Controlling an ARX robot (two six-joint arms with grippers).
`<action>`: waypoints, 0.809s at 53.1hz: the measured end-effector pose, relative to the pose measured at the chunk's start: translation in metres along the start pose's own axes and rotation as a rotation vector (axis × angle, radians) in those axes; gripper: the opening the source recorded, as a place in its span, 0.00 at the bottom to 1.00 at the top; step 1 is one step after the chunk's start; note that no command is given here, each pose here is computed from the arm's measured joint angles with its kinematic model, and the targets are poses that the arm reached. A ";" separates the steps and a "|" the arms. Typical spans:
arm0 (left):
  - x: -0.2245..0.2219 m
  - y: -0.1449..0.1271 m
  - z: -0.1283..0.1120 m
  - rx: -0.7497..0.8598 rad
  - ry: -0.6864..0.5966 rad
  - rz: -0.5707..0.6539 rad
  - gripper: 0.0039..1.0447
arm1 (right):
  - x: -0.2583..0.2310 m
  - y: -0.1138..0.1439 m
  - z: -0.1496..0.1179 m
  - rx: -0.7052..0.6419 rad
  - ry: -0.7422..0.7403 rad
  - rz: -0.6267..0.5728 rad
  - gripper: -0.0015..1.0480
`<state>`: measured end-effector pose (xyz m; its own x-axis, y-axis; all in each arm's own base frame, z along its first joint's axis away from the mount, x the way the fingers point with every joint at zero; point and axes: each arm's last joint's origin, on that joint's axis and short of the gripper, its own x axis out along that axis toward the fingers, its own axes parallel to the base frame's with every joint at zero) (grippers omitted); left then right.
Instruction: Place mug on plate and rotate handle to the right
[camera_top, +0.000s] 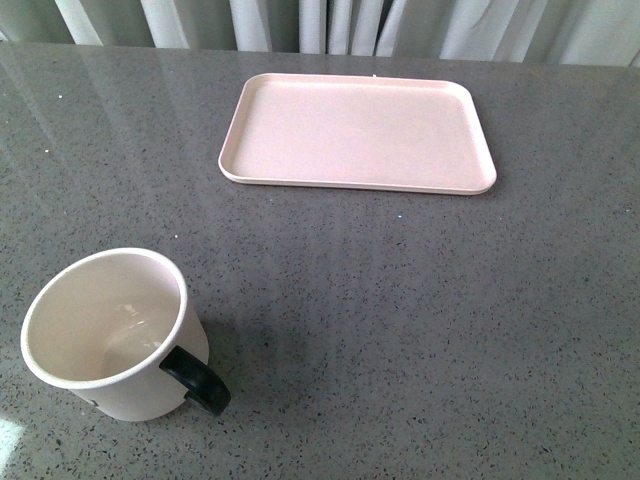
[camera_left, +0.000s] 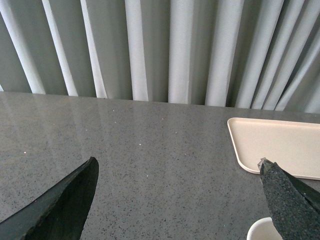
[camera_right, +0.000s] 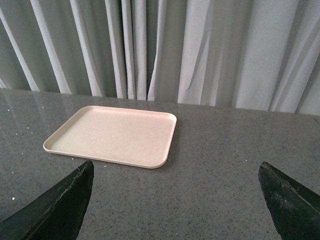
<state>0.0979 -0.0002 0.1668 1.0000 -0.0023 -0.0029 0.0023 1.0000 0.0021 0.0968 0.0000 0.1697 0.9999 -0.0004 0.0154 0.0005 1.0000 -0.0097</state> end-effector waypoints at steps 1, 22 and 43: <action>0.000 0.000 0.000 0.000 0.000 0.000 0.91 | 0.000 0.000 0.000 0.000 0.000 0.000 0.91; 0.000 0.000 0.000 0.000 0.000 0.000 0.91 | 0.000 0.000 0.000 0.000 0.000 0.000 0.91; 0.036 0.000 0.017 0.096 0.461 -0.175 0.91 | 0.000 0.000 0.000 0.000 0.000 0.000 0.91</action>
<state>0.1335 -0.0005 0.1841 0.8796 -0.1467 -0.4526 0.1913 0.9800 0.0540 0.0968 0.0000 0.1697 0.9999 -0.0004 0.0154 0.0005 0.9999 -0.0101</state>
